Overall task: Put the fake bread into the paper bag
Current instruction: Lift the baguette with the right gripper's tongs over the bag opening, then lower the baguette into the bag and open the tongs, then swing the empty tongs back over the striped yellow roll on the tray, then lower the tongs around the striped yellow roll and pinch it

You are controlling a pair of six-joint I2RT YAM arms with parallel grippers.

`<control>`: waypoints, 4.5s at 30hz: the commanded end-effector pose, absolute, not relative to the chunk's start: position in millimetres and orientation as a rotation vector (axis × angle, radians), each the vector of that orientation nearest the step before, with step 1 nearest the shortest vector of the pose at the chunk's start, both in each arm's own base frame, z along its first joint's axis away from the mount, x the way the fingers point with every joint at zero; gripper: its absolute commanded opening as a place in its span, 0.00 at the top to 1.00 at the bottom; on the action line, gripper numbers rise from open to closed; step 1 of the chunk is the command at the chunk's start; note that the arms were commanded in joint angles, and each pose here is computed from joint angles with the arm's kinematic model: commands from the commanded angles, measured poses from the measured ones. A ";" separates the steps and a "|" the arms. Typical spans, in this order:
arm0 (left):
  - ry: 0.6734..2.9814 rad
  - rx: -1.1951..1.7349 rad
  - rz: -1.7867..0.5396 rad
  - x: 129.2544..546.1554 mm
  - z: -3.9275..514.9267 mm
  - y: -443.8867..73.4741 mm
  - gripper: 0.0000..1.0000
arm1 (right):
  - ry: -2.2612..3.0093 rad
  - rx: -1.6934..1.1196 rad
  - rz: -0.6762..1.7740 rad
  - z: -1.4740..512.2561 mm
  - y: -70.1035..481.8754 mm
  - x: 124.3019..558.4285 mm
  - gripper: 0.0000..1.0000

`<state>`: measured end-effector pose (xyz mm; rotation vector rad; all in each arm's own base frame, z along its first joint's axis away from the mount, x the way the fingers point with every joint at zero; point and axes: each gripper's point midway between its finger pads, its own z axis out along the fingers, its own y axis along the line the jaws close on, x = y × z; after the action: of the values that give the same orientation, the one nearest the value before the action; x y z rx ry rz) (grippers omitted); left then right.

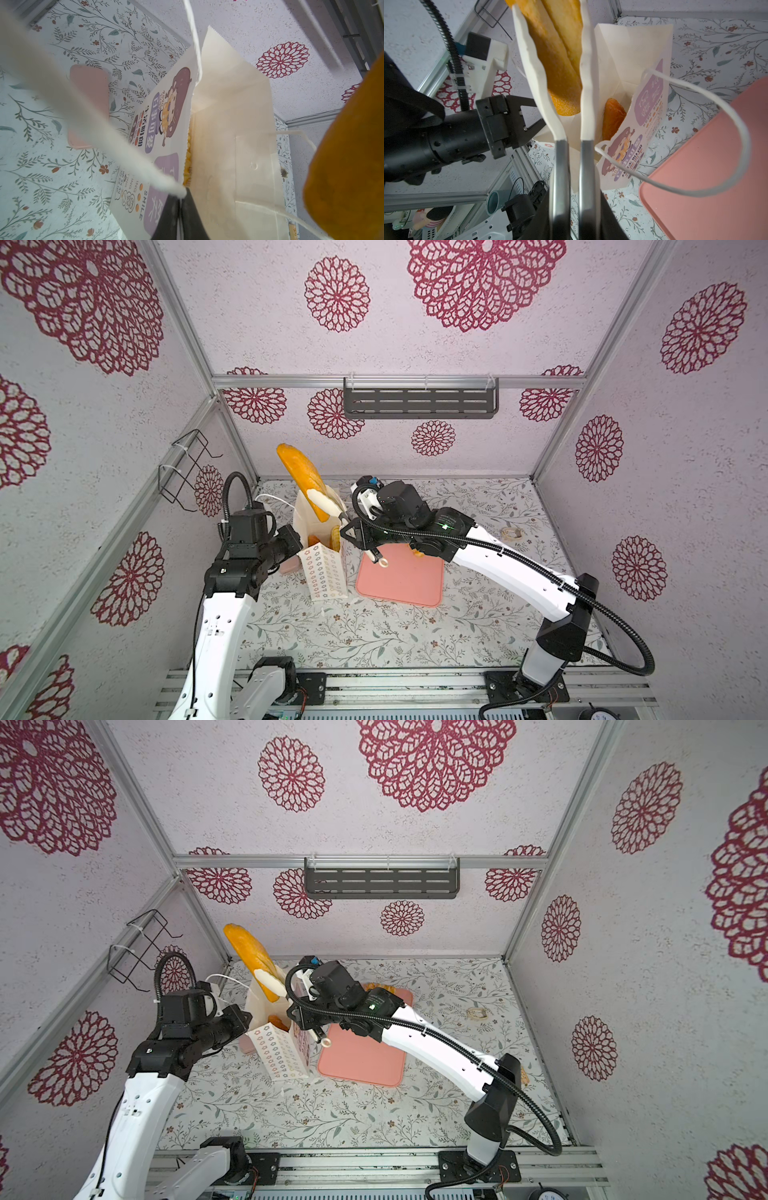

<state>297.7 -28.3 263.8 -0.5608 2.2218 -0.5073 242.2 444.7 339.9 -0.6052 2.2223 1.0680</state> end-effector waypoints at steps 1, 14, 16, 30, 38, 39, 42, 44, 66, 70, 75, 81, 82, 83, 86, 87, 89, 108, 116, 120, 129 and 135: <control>2.192 -0.571 -0.506 299.2 266.8 -25.5 0.92 | 2.129 -0.578 1.106 371.7 435.7 237.5 0.71; 2.191 -0.577 -0.500 299.7 267.0 -24.3 0.94 | 2.187 -0.573 1.081 349.7 421.6 225.9 0.70; 2.192 -0.578 -0.498 299.6 266.6 -24.0 0.93 | 2.194 -0.575 1.078 347.3 419.7 224.6 0.70; 2.191 -0.573 -0.501 300.1 268.8 -24.6 0.94 | 2.206 -0.592 1.077 341.5 419.6 221.0 0.54; 2.190 -0.573 -0.501 299.9 269.0 -24.5 0.94 | 2.190 -0.592 1.077 346.9 419.3 221.8 0.51; 2.191 -0.573 -0.500 299.8 268.5 -24.5 0.94 | 2.187 -0.590 1.076 348.3 418.7 221.8 0.51; 2.190 -0.574 -0.500 300.0 268.9 -24.4 0.94 | 2.175 -0.587 1.069 353.2 416.6 222.6 0.52; 2.194 -0.574 -0.499 300.5 268.1 -24.3 0.94 | 2.163 -0.586 1.060 358.4 414.1 223.4 0.52; 2.177 -0.556 -0.494 303.0 283.2 -23.9 0.55 | 2.188 -0.279 0.632 361.4 230.7 278.9 0.55; 2.173 -0.548 -0.496 304.9 286.9 -24.3 0.49 | 2.270 -0.243 0.567 326.1 205.6 288.4 0.55; 2.179 -0.536 -0.503 307.2 288.0 -26.1 0.45 | 2.410 -0.261 0.501 270.2 195.1 301.1 0.54; 2.180 -0.520 -0.502 302.2 291.1 -26.9 0.33 | 2.540 -0.348 0.420 218.6 200.9 313.9 0.54; 2.175 -0.518 -0.496 300.2 292.7 -26.2 0.30 | 2.557 -0.360 0.407 213.0 202.1 316.1 0.53; 2.171 -0.517 -0.492 298.3 294.0 -25.6 0.28 | 2.573 -0.373 0.392 207.7 202.8 318.3 0.53; 2.165 -0.512 -0.482 293.1 297.1 -24.6 0.22 | 2.609 -0.405 0.364 195.7 206.4 325.5 0.52; 2.166 -0.509 -0.482 292.0 297.4 -24.9 0.21 | 2.617 -0.411 0.362 193.4 207.7 326.8 0.51; 2.163 -0.507 -0.476 288.9 299.8 -24.1 0.18 | 2.640 -0.431 0.360 186.8 212.0 330.8 0.49; 2.149 -0.508 -0.436 275.4 303.1 -18.7 0.15 | 2.769 -0.512 0.259 140.7 226.1 347.9 0.37; 2.152 -0.506 -0.446 279.4 297.9 -19.8 0.15 | 2.804 -0.544 0.202 129.7 229.0 346.0 0.35; 2.153 -0.508 -0.445 279.2 296.0 -19.3 0.15 | 2.818 -0.549 0.191 124.7 229.6 346.8 0.35; 2.147 -0.511 -0.445 276.6 295.6 -17.4 0.15 | 2.847 -0.566 0.167 115.7 234.0 347.0 0.36; 2.147 -0.509 -0.447 276.6 294.7 -17.0 0.15 | 2.863 -0.581 0.136 107.3 236.7 348.1 0.37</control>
<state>275.4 -19.6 291.0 -0.5224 2.1711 -0.4548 345.8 236.3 100.4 -0.5562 2.8790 0.1710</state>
